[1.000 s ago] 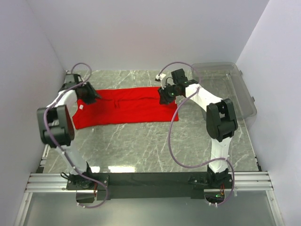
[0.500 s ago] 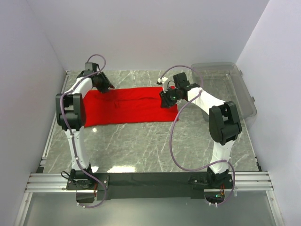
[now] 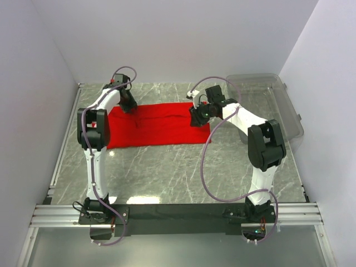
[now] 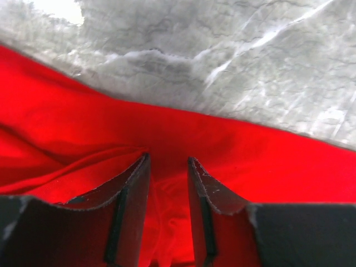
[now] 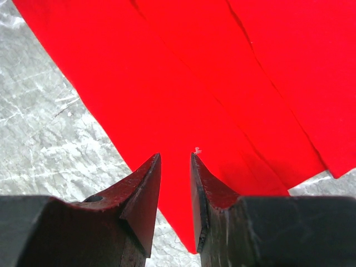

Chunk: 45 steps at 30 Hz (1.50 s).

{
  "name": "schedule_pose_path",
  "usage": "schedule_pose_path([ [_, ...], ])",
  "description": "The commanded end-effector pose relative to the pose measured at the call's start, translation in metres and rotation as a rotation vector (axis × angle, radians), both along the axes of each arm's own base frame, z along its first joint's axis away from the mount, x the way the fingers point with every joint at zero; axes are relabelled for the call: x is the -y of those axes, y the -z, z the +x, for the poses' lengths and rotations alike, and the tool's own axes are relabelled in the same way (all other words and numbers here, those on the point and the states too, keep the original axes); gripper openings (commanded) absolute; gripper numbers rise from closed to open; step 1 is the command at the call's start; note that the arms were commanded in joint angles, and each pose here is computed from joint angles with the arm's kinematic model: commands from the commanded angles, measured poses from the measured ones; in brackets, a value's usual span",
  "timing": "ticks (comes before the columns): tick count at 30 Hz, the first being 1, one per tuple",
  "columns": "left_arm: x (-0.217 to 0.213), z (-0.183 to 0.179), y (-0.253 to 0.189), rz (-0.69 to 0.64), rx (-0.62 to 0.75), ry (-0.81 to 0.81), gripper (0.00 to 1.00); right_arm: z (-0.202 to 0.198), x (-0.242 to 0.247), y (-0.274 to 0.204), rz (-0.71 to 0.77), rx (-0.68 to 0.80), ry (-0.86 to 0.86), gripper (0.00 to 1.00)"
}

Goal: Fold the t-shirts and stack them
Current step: Fold the tshirt

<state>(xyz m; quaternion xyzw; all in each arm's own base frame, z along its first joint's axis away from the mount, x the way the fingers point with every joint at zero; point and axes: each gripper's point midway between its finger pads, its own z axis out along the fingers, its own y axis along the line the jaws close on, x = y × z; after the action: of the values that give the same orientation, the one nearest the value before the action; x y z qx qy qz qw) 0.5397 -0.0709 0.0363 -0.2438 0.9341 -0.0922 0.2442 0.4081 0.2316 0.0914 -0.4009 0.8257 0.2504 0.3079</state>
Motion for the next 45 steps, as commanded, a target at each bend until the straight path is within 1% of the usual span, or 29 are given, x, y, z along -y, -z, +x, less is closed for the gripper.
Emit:
schedule_pose_path([
  [1, -0.008, 0.007, -0.027, 0.084, 0.056, -0.009, 0.4, 0.003, 0.002, -0.023, 0.032, 0.057, 0.008, 0.35],
  [8, -0.015, 0.009, -0.049, 0.148, 0.112, -0.023, 0.41, 0.003, 0.001, -0.022, 0.037, 0.052, 0.008, 0.35],
  [14, -0.018, 0.009, -0.069, 0.151, 0.177, -0.039, 0.41, 0.001, 0.002, -0.022, 0.037, 0.051, 0.008, 0.35],
  [19, -0.018, 0.01, -0.077, 0.149, 0.188, -0.04, 0.4, 0.002, 0.002, -0.022, 0.037, 0.051, 0.009, 0.35],
  [31, -0.021, -0.01, -0.042, 0.161, 0.062, -0.059, 0.4, 0.005, 0.005, -0.023, 0.036, 0.056, 0.017, 0.35],
  [37, -0.021, -0.01, -0.02, 0.167, -0.004, -0.069, 0.4, 0.006, 0.006, -0.026, 0.042, 0.059, 0.024, 0.35],
  [45, -0.021, -0.008, -0.009, 0.172, -0.028, -0.065, 0.38, 0.007, 0.008, -0.028, 0.04, 0.066, 0.025, 0.35],
])
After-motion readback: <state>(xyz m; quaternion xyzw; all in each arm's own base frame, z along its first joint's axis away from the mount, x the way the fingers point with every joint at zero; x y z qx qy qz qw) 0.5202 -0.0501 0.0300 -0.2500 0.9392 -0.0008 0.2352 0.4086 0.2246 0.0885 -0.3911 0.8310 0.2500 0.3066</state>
